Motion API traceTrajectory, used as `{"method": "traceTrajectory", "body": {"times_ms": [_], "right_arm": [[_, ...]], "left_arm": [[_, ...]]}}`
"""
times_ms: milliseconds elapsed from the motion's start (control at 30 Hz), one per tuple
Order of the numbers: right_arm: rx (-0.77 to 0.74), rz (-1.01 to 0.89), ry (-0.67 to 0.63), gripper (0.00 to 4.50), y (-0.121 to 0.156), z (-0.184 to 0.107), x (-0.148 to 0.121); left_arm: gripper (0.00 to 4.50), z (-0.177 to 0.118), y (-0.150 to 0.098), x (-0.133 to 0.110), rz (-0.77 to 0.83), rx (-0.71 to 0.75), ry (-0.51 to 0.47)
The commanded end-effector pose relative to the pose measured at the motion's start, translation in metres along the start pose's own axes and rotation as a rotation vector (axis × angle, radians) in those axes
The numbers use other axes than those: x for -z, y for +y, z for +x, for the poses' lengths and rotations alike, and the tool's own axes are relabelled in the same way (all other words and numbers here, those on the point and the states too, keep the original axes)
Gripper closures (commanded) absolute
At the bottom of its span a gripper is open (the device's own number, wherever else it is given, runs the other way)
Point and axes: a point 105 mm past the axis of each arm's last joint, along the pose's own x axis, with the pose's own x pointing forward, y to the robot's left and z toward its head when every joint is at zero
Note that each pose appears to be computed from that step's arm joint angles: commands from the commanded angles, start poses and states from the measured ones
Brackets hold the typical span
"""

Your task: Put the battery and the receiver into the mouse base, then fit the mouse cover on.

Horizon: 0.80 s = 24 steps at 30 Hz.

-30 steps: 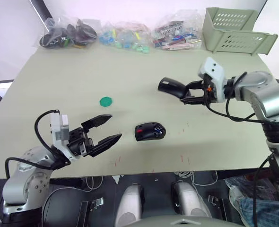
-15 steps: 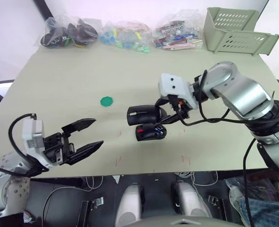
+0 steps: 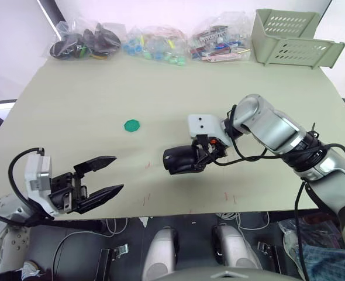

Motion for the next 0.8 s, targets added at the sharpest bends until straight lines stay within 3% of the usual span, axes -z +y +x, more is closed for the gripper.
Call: {"method": "traceTrajectory", "body": {"times_ms": [33, 800], "right_arm": [[-0.009, -0.017, -0.005, 1.44, 0.002, 0.003, -0.001], [-0.024, 0.047, 0.031, 1.44, 0.002, 0.016, 0.014]], "left_arm": [[0.00, -0.002, -0.002, -0.011, 0.043, 0.001, -0.011], [0.00, 0.000, -0.004, -0.010, 0.035, 0.005, -0.005]]}}
